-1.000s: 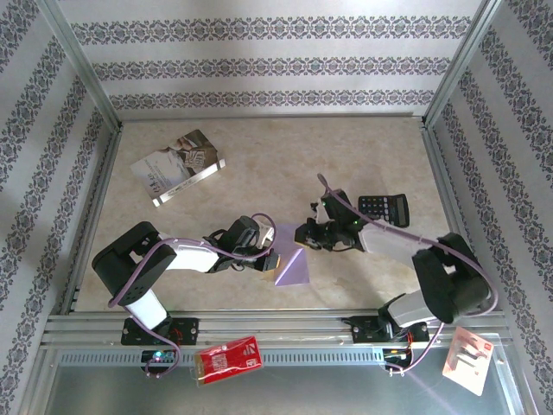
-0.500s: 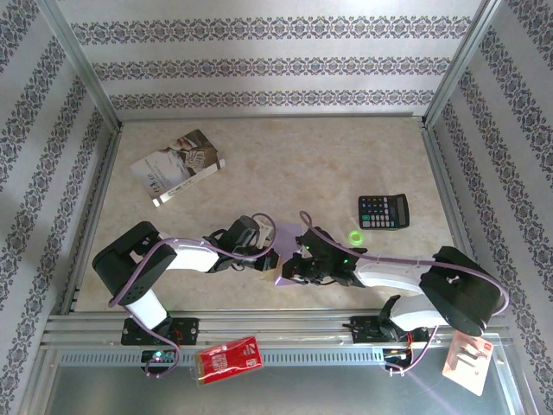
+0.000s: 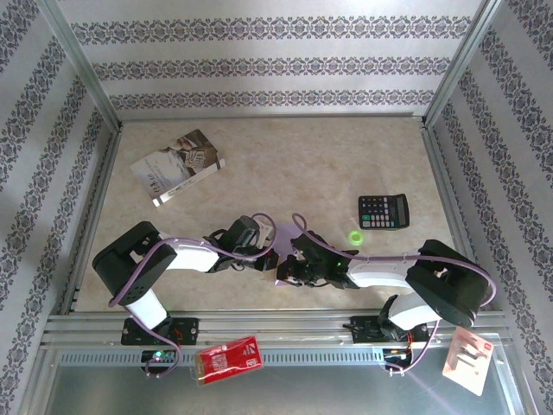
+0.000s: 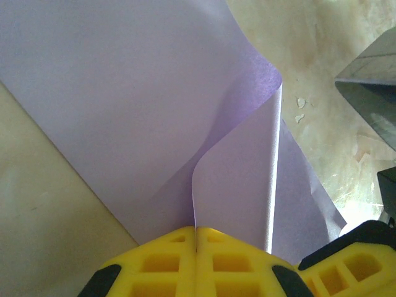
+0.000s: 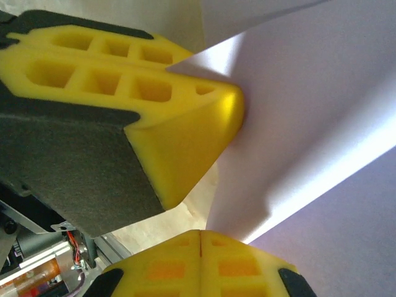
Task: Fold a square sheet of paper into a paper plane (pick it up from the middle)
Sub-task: Fold the triangle a second time at the center of the table.
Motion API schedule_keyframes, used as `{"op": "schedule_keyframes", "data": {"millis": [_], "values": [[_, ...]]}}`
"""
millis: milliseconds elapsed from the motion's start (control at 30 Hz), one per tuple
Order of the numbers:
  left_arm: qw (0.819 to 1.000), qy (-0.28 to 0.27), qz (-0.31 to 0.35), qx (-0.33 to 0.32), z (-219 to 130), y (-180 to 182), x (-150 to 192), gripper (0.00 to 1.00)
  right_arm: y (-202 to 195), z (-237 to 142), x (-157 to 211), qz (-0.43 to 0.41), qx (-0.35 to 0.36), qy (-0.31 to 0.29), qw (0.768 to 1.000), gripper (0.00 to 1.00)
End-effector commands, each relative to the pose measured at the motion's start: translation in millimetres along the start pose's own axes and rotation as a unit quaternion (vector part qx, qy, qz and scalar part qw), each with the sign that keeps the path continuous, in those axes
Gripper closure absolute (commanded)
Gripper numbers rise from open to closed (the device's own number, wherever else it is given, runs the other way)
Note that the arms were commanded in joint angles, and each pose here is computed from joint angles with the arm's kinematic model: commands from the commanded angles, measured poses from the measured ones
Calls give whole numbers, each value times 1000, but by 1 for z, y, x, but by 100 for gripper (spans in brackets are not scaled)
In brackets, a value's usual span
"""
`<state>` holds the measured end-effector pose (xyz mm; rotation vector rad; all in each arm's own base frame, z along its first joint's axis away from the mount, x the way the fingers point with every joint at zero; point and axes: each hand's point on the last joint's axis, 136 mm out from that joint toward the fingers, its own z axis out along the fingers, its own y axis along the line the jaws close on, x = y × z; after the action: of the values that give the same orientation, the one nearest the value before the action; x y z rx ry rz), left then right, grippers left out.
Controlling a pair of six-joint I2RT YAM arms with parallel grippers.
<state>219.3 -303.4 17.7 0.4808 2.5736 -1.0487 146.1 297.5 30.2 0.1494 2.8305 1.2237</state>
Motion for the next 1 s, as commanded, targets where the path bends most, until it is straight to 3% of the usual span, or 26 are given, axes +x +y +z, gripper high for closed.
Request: {"op": "schedule_keyframes", "data": {"millis": [0, 967], "values": [[996, 45, -27, -66, 6, 39, 31, 100, 10, 4, -4, -4, -10, -10, 1000, 99], [995, 54, -28, -74, 9, 43, 32, 100, -38, 14, 13, 14, 45, -1, 999, 100]]}}
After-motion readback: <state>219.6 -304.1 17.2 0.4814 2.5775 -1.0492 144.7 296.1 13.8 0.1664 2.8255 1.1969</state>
